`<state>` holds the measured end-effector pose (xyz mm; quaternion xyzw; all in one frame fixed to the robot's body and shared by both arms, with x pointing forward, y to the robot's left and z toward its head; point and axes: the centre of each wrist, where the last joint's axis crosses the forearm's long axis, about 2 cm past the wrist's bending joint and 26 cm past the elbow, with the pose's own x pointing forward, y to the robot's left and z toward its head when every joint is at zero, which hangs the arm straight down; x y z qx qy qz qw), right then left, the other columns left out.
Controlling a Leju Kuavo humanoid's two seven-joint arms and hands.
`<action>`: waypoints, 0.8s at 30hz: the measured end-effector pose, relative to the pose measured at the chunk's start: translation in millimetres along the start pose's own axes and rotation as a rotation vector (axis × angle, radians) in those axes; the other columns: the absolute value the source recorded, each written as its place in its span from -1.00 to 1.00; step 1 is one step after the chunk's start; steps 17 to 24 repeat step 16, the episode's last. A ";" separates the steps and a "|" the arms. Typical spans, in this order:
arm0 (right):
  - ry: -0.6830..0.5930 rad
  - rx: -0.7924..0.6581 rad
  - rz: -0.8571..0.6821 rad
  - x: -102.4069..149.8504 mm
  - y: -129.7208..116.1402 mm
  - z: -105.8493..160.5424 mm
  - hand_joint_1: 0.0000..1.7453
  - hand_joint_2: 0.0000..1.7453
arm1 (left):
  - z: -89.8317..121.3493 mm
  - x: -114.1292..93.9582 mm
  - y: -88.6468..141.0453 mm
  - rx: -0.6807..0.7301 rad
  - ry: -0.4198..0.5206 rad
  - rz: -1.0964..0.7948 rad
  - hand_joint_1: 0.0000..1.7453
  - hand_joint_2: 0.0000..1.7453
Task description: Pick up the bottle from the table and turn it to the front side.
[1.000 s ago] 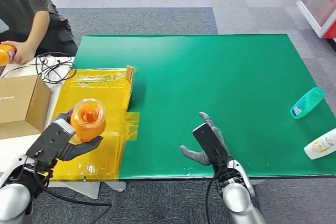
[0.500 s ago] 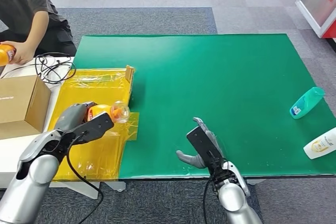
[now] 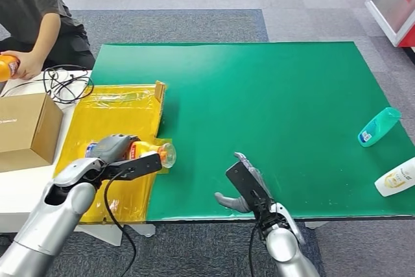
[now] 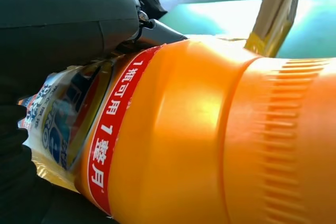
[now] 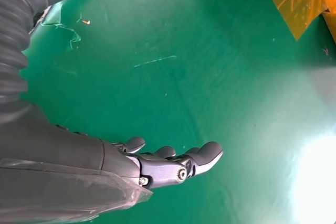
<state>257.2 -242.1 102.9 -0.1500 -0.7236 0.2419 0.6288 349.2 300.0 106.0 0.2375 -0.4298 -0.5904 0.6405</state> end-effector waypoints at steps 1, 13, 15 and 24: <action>-0.001 0.003 -0.001 0.1 0.8 -0.5 -1.00 1.00 | -1.7 -0.6 -2.2 -0.013 0.005 -0.007 1.00 1.00; 0.003 0.025 -0.006 -0.8 6.1 -1.6 -1.00 1.00 | -11.8 -3.7 -7.0 -0.061 0.046 -0.050 0.14 1.00; 0.003 0.026 -0.006 -0.8 6.3 -1.6 -1.00 1.00 | -12.6 -3.2 -7.7 -0.060 0.060 -0.063 -0.82 1.00; 0.003 0.026 -0.006 -0.8 6.3 -1.6 -1.00 1.00 | -12.8 -3.1 -8.0 -0.059 0.065 -0.067 -1.00 1.00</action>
